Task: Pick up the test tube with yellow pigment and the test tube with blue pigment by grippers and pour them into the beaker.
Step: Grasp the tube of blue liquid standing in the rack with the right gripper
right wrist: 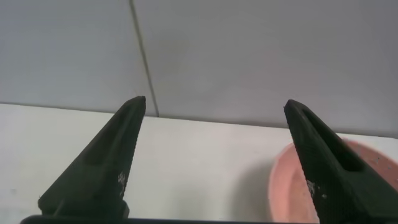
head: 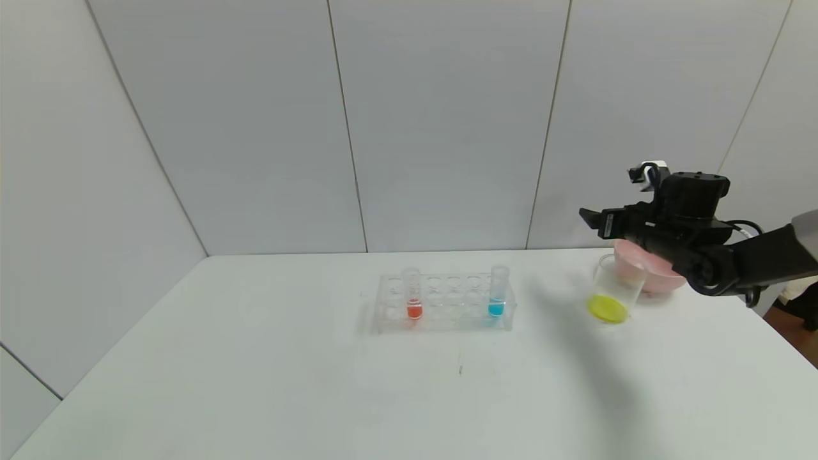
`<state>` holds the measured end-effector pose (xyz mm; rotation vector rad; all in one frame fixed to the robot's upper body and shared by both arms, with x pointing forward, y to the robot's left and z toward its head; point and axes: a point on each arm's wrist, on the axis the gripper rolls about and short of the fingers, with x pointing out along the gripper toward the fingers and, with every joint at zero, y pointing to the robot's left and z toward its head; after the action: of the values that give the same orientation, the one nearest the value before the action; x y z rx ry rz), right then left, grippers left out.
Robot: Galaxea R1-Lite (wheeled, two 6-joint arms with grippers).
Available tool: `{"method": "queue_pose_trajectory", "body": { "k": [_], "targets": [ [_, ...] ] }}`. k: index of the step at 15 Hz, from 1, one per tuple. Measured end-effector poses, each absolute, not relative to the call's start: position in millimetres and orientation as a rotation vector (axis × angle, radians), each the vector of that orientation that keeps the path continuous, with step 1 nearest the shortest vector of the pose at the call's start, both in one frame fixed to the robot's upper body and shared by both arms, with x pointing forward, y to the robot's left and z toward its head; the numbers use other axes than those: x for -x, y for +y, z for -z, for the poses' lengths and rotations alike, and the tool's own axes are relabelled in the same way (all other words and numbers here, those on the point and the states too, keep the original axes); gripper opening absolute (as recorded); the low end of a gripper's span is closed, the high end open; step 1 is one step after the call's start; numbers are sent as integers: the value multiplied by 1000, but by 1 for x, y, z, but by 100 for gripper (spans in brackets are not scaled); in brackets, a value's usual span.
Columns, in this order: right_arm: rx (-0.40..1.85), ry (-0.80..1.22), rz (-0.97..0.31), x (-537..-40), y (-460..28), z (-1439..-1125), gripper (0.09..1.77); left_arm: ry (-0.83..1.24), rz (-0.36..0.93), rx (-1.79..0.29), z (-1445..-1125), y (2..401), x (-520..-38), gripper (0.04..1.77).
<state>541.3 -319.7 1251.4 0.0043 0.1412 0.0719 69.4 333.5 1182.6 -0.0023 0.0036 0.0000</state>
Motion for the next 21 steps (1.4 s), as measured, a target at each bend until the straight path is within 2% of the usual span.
{"method": "queue_pose_trajectory", "body": {
  "k": [3,6,11,17,21],
  "targets": [
    [-3,165,-66,-502,-284,-1259,163,4,0,3,-1183,334,-69,176],
    [25,182,16,-455,-245,-1265,166,4,1,3,-1183,334,-69,176],
    [-12,129,13,-383,-189,-1269,168,4,0,3,-1183,334,-69,176],
    [-109,132,-77,-312,-128,-1244,170,4,0,3,-1183,334,-69,176],
    [-106,167,-101,-296,-109,-1222,170,4,0,3,-1183,334,-69,176]
  ]
}}
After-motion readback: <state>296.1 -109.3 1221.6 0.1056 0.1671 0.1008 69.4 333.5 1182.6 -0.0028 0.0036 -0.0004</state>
